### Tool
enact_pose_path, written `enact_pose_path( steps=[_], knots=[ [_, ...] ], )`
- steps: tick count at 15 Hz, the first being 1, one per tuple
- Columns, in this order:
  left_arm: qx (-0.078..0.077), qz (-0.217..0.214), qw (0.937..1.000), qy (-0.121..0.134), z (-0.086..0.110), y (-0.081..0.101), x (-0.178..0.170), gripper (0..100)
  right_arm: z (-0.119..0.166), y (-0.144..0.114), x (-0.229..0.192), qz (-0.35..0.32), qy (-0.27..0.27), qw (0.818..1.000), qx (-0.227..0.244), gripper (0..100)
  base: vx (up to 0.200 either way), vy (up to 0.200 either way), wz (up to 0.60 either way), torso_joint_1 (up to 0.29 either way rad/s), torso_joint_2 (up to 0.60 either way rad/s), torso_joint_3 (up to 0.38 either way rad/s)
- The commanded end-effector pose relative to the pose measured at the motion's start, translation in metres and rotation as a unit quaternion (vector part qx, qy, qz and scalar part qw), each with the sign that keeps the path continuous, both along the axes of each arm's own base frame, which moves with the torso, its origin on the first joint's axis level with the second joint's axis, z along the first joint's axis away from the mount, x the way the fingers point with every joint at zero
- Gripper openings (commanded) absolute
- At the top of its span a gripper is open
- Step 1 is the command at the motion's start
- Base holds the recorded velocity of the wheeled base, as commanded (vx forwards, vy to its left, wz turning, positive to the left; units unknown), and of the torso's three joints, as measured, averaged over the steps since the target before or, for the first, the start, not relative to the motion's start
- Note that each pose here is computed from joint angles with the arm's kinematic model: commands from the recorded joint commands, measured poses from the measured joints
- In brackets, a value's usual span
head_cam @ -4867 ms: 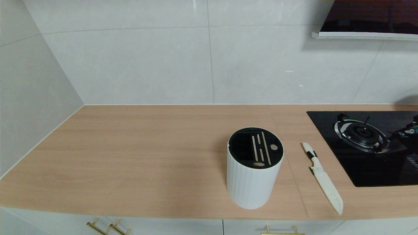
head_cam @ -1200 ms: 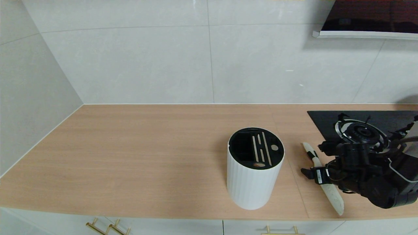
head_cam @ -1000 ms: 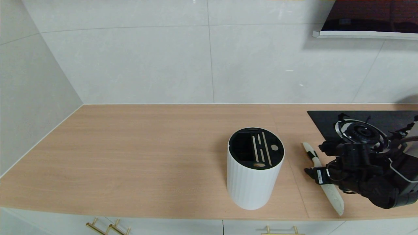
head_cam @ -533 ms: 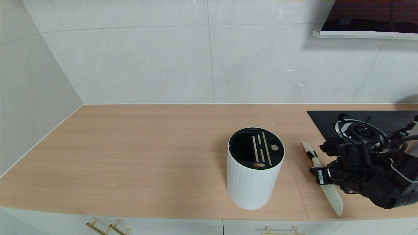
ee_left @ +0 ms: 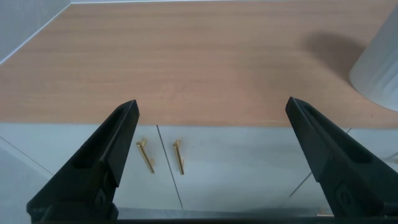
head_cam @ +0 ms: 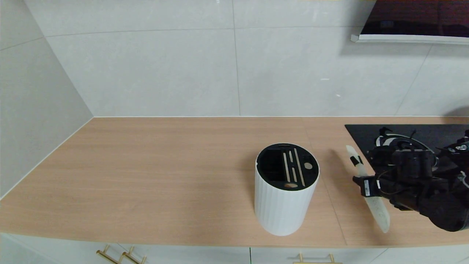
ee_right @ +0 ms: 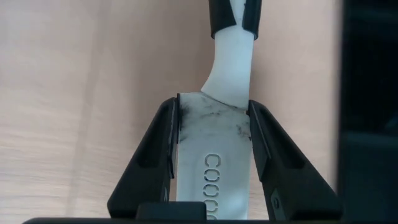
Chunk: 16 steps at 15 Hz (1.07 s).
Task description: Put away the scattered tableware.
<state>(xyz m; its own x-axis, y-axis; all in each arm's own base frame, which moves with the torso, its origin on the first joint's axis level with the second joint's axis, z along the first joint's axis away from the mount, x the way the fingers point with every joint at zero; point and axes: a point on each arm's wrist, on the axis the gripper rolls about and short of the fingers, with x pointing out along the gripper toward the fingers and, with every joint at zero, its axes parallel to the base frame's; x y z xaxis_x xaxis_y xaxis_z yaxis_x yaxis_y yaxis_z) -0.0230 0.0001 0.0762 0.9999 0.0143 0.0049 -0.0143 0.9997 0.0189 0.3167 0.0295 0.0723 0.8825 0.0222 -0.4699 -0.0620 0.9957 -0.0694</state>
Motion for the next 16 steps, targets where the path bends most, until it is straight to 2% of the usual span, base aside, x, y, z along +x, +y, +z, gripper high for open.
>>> enact_pose_path(
  steps=[1, 4, 6, 7, 8, 9, 11, 13, 14, 15, 16],
  knots=[
    [0.001, 0.001, 1.0, -0.001, 0.0, 0.0, 0.0, 100, 0.043, 0.007, -0.019, 0.015, -0.06, 0.998, 0.007, 0, 0.0, 0.0, 0.0, 0.0, 0.0, 0.0],
    [0.001, -0.003, 1.0, -0.005, 0.003, 0.0, -0.001, 100, 0.087, 0.012, -0.039, 0.027, -0.131, 0.991, 0.016, 0, 0.0, 0.0, 0.0, 0.0, 0.0, 0.0],
    [0.001, -0.041, 0.9983, -0.04, 0.03, -0.002, -0.009, 100, 0.121, 0.018, -0.039, 0.039, -0.172, 0.984, 0.023, 0, 0.0, 0.0, 0.0, 0.0, 0.0, 0.0],
    [0.002, -0.072, 0.9969, -0.032, 0.047, -0.003, -0.011, 100, 0.142, 0.025, -0.039, 0.05, -0.182, 0.982, 0.027, 0, 0.0, 0.0, 0.0, 0.0, 0.0, 0.0],
    [0.003, -0.09, 0.9958, -0.019, 0.056, -0.004, -0.01, 100, 0.154, 0.03, -0.04, 0.059, -0.186, 0.98, 0.03, 0, 0.0, 0.0, 0.0, 0.0, 0.0, 0.0],
    [0.001, -0.142, 0.9899, 0.009, 0.08, -0.006, -0.003, 100, 0.186, 0.046, -0.044, 0.086, -0.196, 0.976, 0.042, 0, 0.0, 0.0, 0.0, 0.0, 0.0, 0.0],
    [-0.008, -0.217, 0.9749, 0.049, 0.115, -0.009, 0.022, 100, 0.217, 0.066, -0.057, 0.112, -0.205, 0.969, 0.083, 0, 0.0, 0.0, 0.0, 0.0, 0.0, 0.0],
    [-0.02, -0.279, 0.9566, 0.08, 0.154, -0.012, 0.058, 100, 0.229, 0.08, -0.074, 0.122, -0.212, 0.965, 0.095, 0, 0.0, 0.0, 0.0, 0.0, 0.0, 0.0],
    [-0.023, -0.287, 0.954, 0.085, 0.159, -0.012, 0.065, 100, 0.231, 0.082, -0.077, 0.124, -0.214, 0.964, 0.096, 0, 0.0, 0.0, 0.0, 0.0, 0.0, 0.0],
    [-0.035, -0.321, 0.9391, 0.119, 0.175, -0.017, 0.1, 100, 0.236, 0.09, -0.088, 0.144, -0.218, 0.96, 0.102, 0, 0.0, 0.0, 0.0, 0.0, 0.0, 0.0],
    [-0.039, -0.341, 0.9295, 0.135, 0.177, -0.023, 0.118, 100, 0.237, 0.093, -0.092, 0.153, -0.214, 0.959, 0.103, 0, 0.0, 0.0, 0.0, 0.0, 0.0, 0.0]
  ],
)
